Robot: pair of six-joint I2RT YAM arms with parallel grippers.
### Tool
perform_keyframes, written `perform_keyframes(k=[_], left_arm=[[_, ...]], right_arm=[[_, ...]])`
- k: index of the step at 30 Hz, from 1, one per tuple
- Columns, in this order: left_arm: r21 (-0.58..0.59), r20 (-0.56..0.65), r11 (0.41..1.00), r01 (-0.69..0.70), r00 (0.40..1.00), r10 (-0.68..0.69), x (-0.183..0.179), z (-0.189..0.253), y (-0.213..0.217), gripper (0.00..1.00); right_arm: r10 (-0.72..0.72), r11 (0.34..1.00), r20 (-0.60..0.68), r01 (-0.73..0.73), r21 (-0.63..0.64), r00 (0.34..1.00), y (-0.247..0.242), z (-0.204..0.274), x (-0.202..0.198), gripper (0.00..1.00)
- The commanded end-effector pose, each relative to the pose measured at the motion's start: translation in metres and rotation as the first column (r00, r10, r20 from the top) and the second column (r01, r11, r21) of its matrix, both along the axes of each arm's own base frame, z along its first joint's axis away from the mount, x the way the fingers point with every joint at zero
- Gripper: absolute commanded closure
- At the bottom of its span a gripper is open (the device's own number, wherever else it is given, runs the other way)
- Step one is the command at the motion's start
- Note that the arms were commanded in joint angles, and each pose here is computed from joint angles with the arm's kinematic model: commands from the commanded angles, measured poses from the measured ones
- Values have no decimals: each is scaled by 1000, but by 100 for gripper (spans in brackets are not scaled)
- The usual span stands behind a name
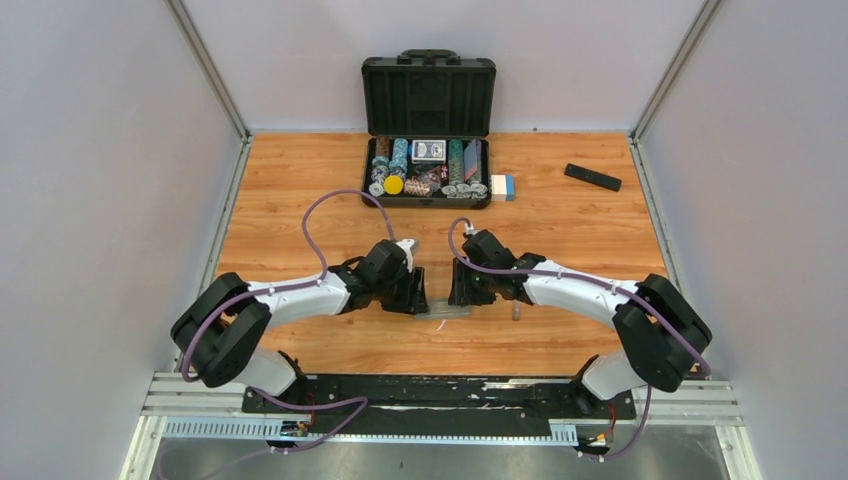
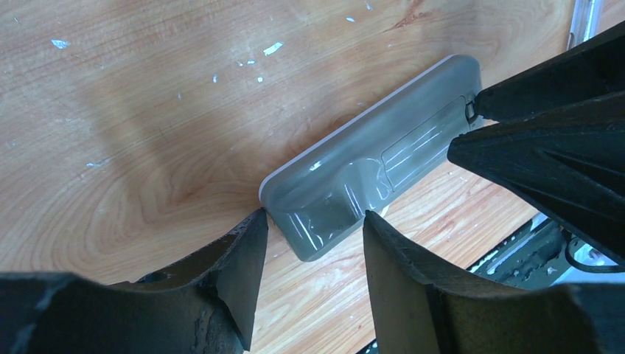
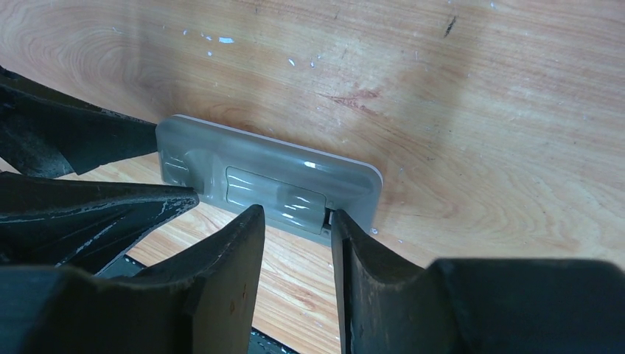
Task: Unload the batteries from the remote control
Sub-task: Remove the battery cover from the remote control.
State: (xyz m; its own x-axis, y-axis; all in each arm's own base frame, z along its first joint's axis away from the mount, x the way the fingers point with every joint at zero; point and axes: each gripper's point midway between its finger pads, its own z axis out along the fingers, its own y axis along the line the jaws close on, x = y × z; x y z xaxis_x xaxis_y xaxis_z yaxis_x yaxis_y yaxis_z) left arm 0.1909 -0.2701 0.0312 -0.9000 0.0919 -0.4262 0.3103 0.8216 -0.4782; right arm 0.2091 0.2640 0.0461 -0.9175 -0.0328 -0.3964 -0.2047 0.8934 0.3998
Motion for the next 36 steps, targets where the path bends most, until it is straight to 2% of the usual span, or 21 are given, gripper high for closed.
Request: perform_keyframes(k=[1, 10, 15, 22, 31, 36], left_arm=[[-6, 37, 1000, 19, 999, -19, 9, 8, -10, 42], [8, 32, 1000, 16, 999, -16, 9, 4, -9, 47], [19, 38, 1000, 14, 999, -14, 11, 4, -8, 47], [39, 43, 999, 11, 999, -13, 13, 4, -7, 45], [35, 41, 999, 15, 999, -17, 13, 5, -8, 45], [37, 41, 999, 16, 999, -17, 12, 6, -7, 45]], right_arm=[[0, 999, 2, 0, -32, 1000, 0, -5, 2, 61], [38, 998, -16, -37, 52, 999, 17, 0, -2, 66], [33, 999, -5, -33, 34, 999, 16, 0, 1, 71], [30, 999, 23, -29, -43, 999, 7, 0, 5, 68], [48, 998, 3, -48, 50, 999, 21, 3, -2, 73], [40, 996, 9, -41, 80, 999, 24, 8, -1, 80]])
